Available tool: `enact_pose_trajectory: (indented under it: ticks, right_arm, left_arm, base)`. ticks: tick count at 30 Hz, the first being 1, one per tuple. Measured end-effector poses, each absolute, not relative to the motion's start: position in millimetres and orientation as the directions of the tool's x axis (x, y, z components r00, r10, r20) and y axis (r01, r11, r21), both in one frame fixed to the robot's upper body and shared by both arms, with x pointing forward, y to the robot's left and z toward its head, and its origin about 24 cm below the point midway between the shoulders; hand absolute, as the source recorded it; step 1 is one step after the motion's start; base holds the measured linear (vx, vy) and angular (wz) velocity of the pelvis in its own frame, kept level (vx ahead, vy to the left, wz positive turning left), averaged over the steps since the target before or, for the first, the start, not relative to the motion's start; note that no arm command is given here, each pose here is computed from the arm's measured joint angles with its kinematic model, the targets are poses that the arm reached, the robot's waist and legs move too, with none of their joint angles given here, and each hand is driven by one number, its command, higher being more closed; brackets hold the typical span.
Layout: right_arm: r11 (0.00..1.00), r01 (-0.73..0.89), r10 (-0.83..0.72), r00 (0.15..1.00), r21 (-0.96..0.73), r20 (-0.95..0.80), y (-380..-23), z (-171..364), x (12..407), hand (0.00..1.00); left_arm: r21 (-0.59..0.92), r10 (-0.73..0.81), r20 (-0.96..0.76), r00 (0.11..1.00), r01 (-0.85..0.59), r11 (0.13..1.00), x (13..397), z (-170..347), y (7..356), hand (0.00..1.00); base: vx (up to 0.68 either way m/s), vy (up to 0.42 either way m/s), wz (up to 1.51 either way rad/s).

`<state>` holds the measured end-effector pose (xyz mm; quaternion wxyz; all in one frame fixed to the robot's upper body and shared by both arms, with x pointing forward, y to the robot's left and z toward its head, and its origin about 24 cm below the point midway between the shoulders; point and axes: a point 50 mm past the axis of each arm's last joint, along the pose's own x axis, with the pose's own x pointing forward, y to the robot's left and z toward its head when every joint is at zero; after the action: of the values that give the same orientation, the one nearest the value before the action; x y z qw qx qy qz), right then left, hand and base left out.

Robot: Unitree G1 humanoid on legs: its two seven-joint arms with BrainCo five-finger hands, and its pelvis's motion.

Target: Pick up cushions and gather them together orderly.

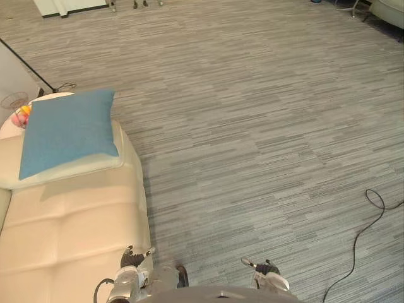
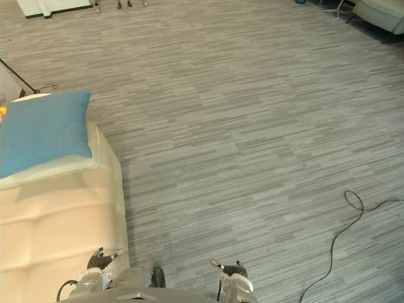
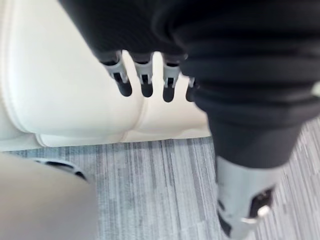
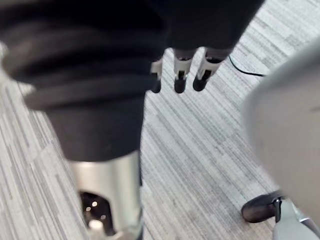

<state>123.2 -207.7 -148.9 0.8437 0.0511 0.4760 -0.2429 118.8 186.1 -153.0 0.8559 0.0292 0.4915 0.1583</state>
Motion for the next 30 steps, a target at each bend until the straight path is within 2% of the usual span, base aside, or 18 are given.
enact_pose_trajectory:
  ticks: [5, 7, 10, 12, 15, 23, 30]
  right_arm:
    - [0.876, 0.454, -0.377, 0.43, -0.165, -0.82, -215, -148, 122, 0.0]
    - [0.871, 0.466, -0.389, 0.457, -0.157, -0.8, -219, -143, 134, 0.0]
    - [0.859, 0.491, -0.392, 0.446, -0.147, -0.805, -219, -143, 134, 0.0]
    - [0.841, 0.512, -0.429, 0.433, -0.176, -0.792, -235, -141, 132, 0.0]
    - [0.818, 0.544, -0.456, 0.415, -0.187, -0.787, -245, -139, 129, 0.0]
    - [0.85, 0.492, -0.405, 0.376, -0.191, -0.833, -230, -149, 119, 0.0]
    - [0.849, 0.496, -0.387, 0.352, -0.181, -0.852, -224, -153, 114, 0.0]
  left_arm:
    - [0.22, 0.286, -0.852, 0.438, -0.195, 0.956, 112, -157, 185, 0.0]
    - [0.207, 0.275, -0.853, 0.445, -0.195, 0.959, 117, -156, 181, 0.0]
    - [0.207, 0.275, -0.855, 0.439, -0.196, 0.958, 117, -157, 184, 0.0]
    - [0.177, 0.272, -0.877, 0.397, -0.259, 0.95, 107, -161, 180, 0.0]
    - [0.138, 0.255, -0.886, 0.387, -0.305, 0.942, 105, -162, 169, 0.0]
    - [0.141, 0.26, -0.836, 0.483, -0.269, 0.953, 127, -151, 175, 0.0]
    - [0.164, 0.263, -0.827, 0.497, -0.235, 0.958, 130, -150, 178, 0.0]
  base:
    - [0.37, -0.027, 0.13]
    - [0.45, -0.195, 0.36]
    - [0.42, -0.274, 0.53]
    - [0.64, -0.409, 0.52]
    - [0.48, -0.324, 0.1]
    - [0.5, -0.185, 0.51]
    - [0.4, 0.081, 0.54]
